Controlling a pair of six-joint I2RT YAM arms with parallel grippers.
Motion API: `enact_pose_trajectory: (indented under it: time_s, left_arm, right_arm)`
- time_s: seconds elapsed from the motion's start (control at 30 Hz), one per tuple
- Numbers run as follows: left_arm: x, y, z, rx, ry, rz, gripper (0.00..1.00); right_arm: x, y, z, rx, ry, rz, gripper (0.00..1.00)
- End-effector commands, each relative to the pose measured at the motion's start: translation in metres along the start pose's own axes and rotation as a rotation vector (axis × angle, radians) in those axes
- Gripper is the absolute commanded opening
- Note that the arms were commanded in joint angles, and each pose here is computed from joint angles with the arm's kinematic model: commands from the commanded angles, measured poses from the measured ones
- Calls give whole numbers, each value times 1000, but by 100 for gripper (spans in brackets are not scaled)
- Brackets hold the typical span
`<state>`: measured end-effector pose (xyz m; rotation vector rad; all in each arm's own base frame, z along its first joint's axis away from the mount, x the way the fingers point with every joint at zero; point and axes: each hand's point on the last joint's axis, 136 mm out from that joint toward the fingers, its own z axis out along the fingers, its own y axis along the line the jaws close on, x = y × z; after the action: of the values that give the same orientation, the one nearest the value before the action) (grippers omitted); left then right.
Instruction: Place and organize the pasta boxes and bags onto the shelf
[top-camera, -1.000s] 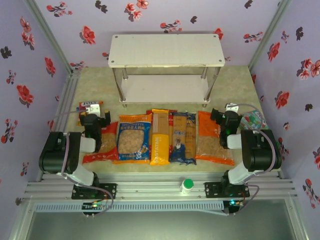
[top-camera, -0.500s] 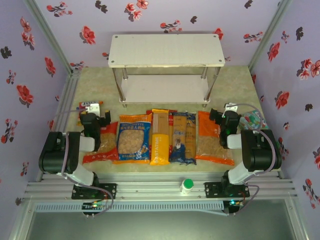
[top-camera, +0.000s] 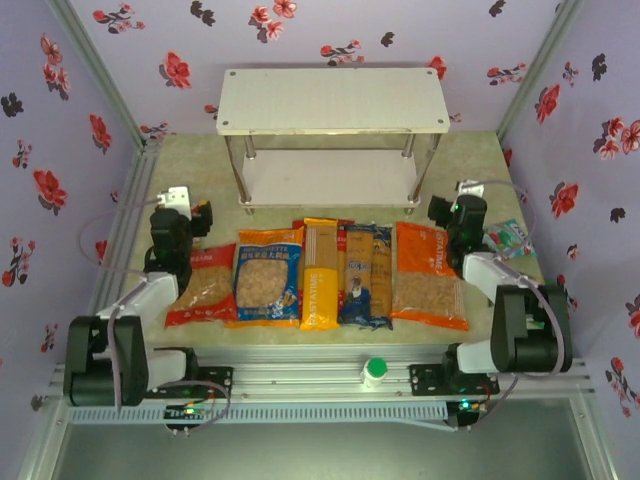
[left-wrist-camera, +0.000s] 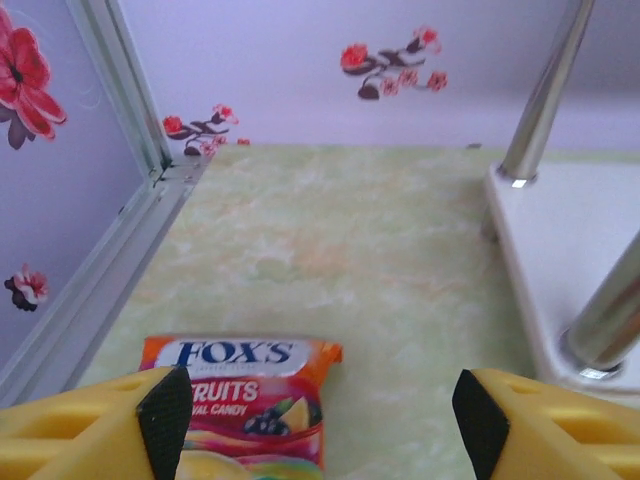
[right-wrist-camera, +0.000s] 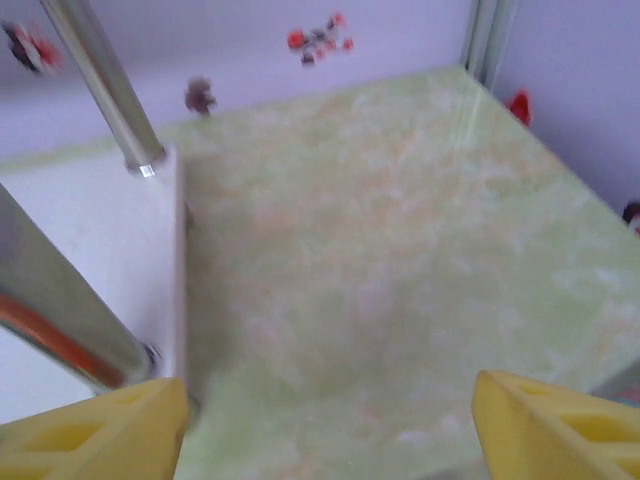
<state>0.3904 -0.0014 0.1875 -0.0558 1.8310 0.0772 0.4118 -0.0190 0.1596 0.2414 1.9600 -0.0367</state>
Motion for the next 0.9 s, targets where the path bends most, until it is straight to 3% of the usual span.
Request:
enact_pose_trajectory:
  time_s: [0.0,0.13,0.3,0.5,0.87]
  left_arm:
    - [-9,-15,-8,20,69,-80,71]
    - [-15,-46,-26,58,118,-103,70]
    - [1,-97,-48,129,227,-5,70]
    - [30,-115,-54,165,329,-15,71]
    - [38,-134,-55,248,408,-30,75]
  right_arm:
    - [14,12,-19,-12,154,14,75]
    - [17,43,-53,-36,236,-10,75]
    - [45,89,-113,-149,391,-22,74]
    - [88,138,-170,-275,521,-14,73]
    - [159,176,-191,-247,686,-81,83]
